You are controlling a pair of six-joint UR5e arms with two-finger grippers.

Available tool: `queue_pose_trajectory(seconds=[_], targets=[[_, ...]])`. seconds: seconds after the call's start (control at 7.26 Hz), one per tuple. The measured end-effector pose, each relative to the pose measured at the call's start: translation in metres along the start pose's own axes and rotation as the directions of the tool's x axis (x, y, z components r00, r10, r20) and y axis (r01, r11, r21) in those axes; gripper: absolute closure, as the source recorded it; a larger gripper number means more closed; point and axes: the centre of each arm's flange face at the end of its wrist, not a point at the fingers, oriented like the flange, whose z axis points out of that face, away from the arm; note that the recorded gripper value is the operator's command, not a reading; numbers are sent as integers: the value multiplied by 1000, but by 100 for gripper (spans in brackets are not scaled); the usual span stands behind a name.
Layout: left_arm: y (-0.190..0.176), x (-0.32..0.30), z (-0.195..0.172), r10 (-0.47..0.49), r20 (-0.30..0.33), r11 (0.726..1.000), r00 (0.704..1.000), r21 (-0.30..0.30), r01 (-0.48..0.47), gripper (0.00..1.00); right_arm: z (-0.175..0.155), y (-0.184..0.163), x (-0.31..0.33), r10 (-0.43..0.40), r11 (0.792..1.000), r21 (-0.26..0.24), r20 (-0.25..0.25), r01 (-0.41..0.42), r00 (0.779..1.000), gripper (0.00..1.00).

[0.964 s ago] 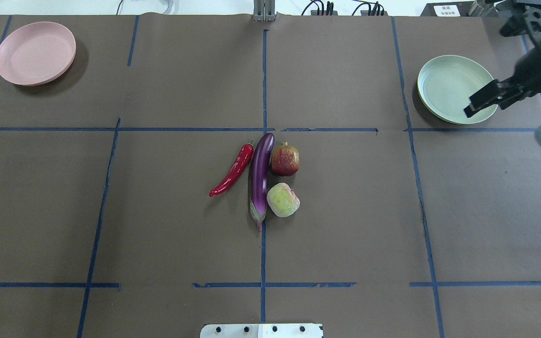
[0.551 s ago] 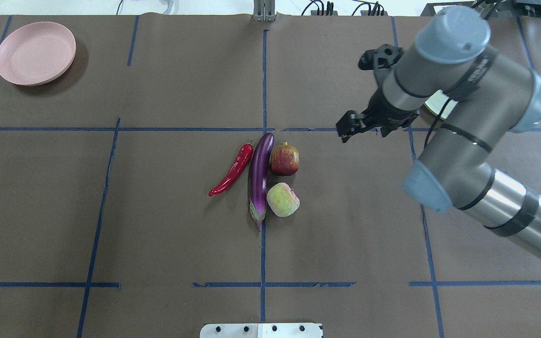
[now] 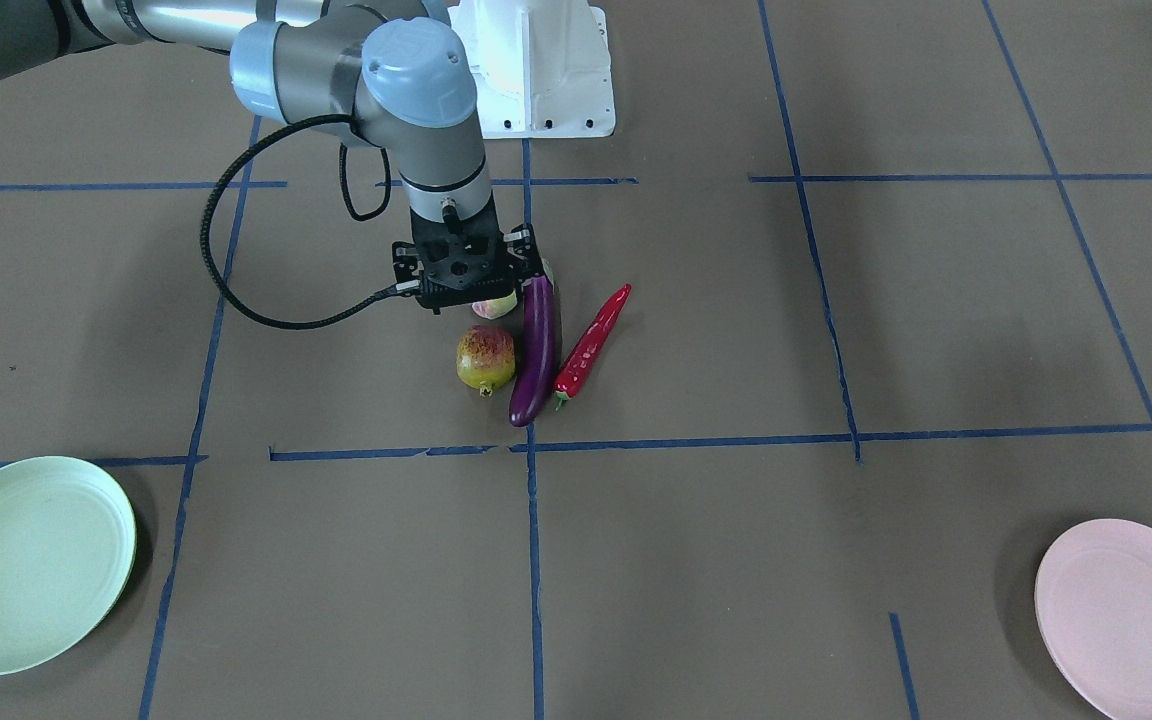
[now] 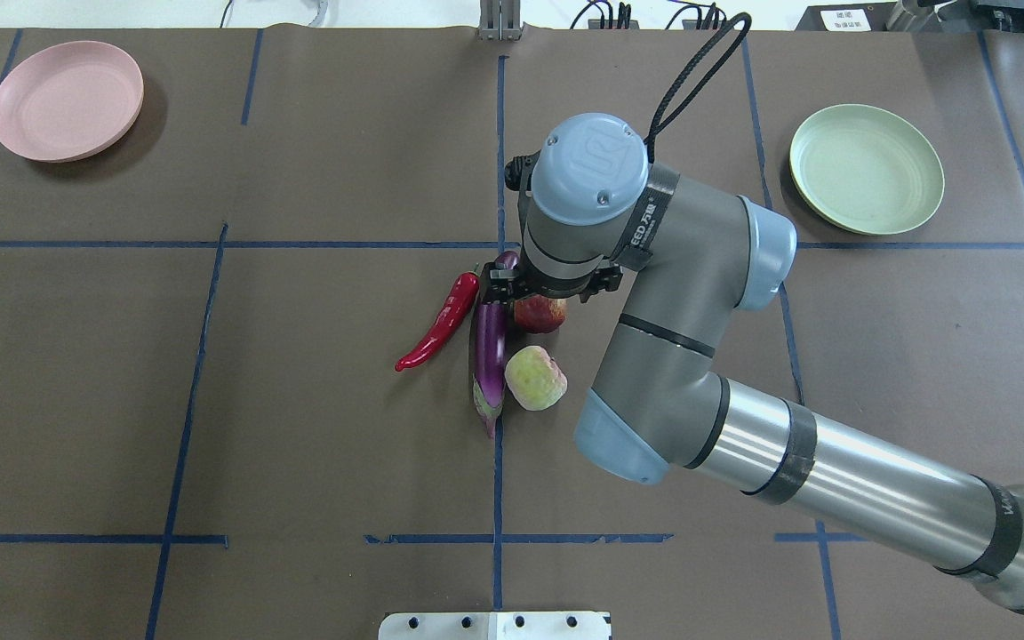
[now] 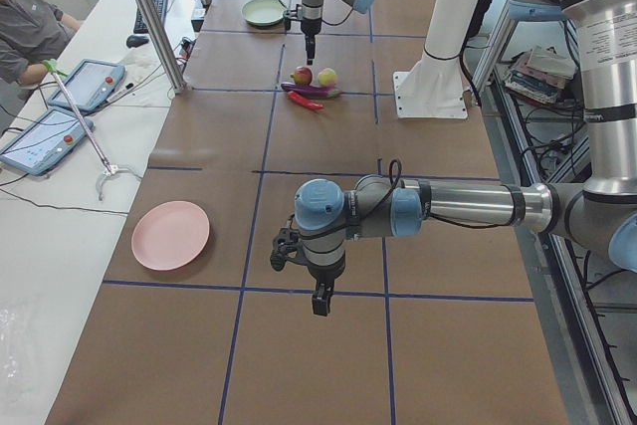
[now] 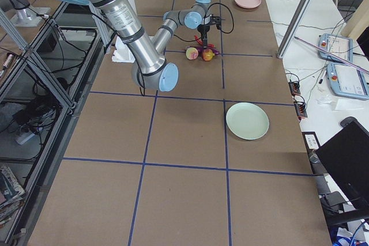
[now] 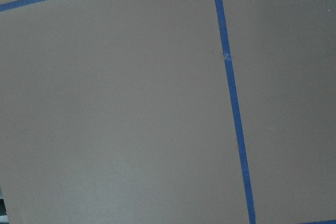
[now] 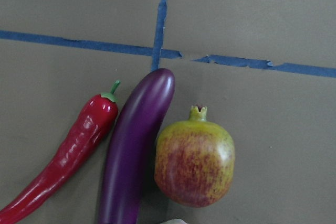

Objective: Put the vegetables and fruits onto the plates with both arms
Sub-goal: 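Reach the right gripper down to the yellow-pink peach and grasp it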

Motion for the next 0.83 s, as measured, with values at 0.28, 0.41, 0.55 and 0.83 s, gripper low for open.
queue_pose_trajectory(seconds=[0.28, 0.41, 0.55, 0.83], targets=[[0, 0, 0, 1, 0, 1000, 1000, 0, -1, 0, 19, 20, -11, -69, 998, -16, -44, 68, 997, 0], [0, 0, 0, 2, 0, 1000, 1000, 0, -2, 0, 31, 35, -18, -118, 993, -25, -76, 116, 990, 0], [0, 0, 0, 2, 0, 1000, 1000, 0, -2, 0, 40, 47, -24, -148, 989, -31, -95, 146, 984, 0], [-1, 1, 1, 2, 0, 1000, 1000, -2, -2, 0, 53, 59, -29, -175, 984, -44, -116, 171, 978, 1]])
